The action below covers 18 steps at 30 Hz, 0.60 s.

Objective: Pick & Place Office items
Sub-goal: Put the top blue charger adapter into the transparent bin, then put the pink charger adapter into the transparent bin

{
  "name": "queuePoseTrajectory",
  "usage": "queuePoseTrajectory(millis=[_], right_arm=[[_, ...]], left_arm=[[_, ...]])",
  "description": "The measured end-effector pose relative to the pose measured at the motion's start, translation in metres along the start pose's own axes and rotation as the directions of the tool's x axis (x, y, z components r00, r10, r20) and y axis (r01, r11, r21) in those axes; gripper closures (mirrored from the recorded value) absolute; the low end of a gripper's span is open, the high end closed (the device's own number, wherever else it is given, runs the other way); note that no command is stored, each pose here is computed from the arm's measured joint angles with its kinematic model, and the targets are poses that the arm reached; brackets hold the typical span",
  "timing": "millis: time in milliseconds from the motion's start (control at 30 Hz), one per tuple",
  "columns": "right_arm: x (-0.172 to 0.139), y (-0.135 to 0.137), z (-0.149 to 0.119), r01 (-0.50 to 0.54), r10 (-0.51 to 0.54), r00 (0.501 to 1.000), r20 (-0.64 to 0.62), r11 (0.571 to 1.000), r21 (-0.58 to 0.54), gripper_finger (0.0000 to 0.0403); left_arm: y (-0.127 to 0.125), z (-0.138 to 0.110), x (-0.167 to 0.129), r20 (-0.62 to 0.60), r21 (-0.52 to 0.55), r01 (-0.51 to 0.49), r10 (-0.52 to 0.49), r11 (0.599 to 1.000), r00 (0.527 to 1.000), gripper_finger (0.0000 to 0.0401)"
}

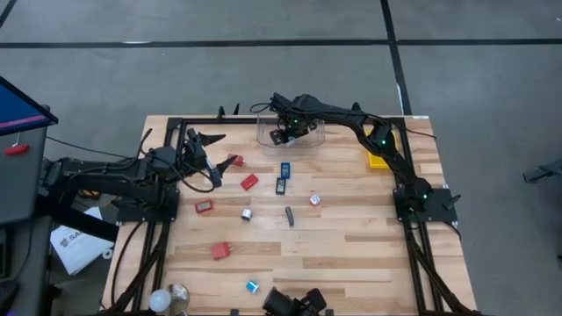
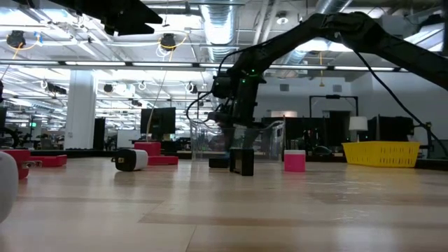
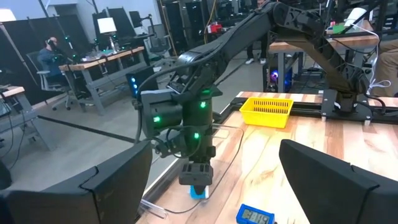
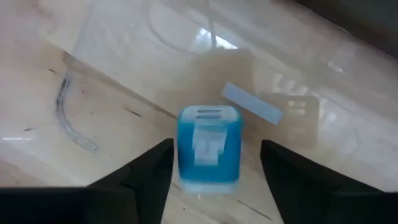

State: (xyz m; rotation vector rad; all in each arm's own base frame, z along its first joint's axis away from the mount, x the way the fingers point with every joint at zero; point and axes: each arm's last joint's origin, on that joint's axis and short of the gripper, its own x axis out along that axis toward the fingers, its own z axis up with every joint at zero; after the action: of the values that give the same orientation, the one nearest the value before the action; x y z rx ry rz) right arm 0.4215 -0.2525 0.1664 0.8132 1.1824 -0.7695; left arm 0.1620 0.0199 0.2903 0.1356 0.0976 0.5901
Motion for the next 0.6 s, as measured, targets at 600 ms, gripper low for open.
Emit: queuePoseTrajectory(millis=[600], right_arm=[[-0.041,-0.001,-0.003,-0.049,0.050,0.999,0.016,0.997,-0.061,0.0209]], left_arm=[[0.000,-0.001,0.000,-0.011,0.007,0.003,-0.003,1.000,1.000,0.0052]])
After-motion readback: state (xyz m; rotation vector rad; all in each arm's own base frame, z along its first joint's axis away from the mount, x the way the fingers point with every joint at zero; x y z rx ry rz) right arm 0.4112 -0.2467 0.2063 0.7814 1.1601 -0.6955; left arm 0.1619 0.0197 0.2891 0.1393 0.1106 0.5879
